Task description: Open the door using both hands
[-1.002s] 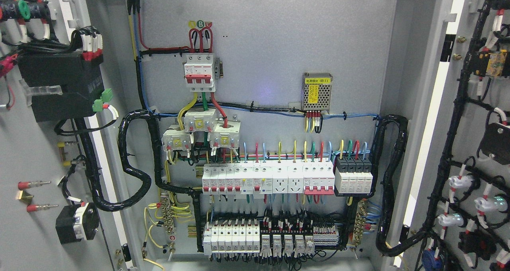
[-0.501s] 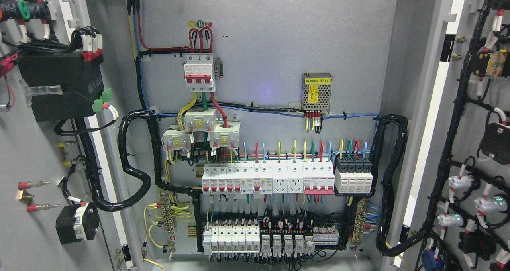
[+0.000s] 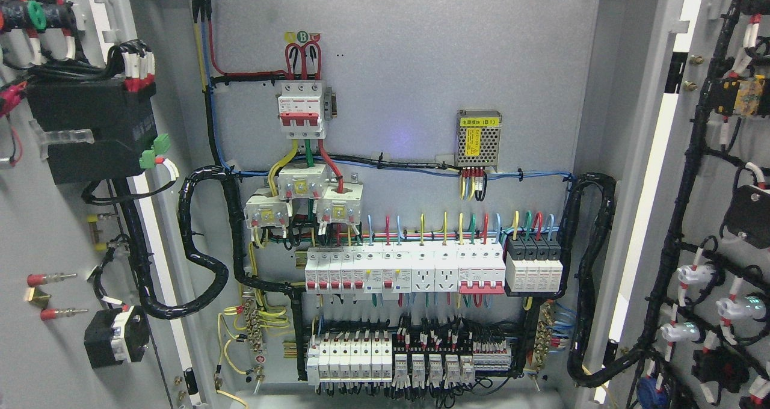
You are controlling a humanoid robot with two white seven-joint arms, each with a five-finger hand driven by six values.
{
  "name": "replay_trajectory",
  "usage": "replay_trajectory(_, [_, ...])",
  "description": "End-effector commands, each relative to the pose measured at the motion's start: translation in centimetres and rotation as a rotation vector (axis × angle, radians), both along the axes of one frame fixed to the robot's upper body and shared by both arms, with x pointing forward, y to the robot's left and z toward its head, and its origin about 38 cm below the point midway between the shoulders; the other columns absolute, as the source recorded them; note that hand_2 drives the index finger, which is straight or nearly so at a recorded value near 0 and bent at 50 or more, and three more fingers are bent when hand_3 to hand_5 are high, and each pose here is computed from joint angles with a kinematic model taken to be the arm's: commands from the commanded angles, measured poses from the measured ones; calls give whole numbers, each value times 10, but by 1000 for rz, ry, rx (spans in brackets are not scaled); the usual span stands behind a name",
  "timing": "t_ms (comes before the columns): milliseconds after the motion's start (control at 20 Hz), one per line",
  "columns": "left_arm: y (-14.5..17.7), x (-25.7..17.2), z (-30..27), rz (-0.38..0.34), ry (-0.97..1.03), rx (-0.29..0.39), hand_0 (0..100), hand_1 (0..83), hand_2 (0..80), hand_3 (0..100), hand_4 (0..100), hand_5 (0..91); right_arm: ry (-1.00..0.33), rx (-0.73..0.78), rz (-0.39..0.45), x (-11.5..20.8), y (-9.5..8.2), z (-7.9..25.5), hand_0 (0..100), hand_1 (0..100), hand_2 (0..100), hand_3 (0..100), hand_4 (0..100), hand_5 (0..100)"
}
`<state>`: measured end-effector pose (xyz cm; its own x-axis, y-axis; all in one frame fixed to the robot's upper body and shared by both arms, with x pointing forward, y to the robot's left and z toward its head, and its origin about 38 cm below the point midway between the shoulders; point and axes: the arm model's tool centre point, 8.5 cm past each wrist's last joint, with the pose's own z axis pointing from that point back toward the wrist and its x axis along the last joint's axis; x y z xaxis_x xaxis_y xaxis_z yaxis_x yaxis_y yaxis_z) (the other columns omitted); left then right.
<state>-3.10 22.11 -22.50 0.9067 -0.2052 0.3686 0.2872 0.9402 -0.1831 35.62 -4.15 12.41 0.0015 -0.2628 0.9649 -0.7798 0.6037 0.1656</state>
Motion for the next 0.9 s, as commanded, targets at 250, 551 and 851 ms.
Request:
replay_trajectory(250, [-39,101,124,-165,-513,-194,0,0,0,0,31,0,-83,-25,-200,-39,-115,-14,107,0,0,0,0,0])
replay_trajectory(551, [-52,129,167,-156,-661,-234,0,0,0,0,31,0,-150,-43,-266,-77,-165,-16,107,0,0,0,0,0])
replay_trajectory(851, [-55,140,189,-134,-755,-255,0,0,0,0,31,0,-197,-44,-302,-110,-193,-24,107,0,0,0,0,0])
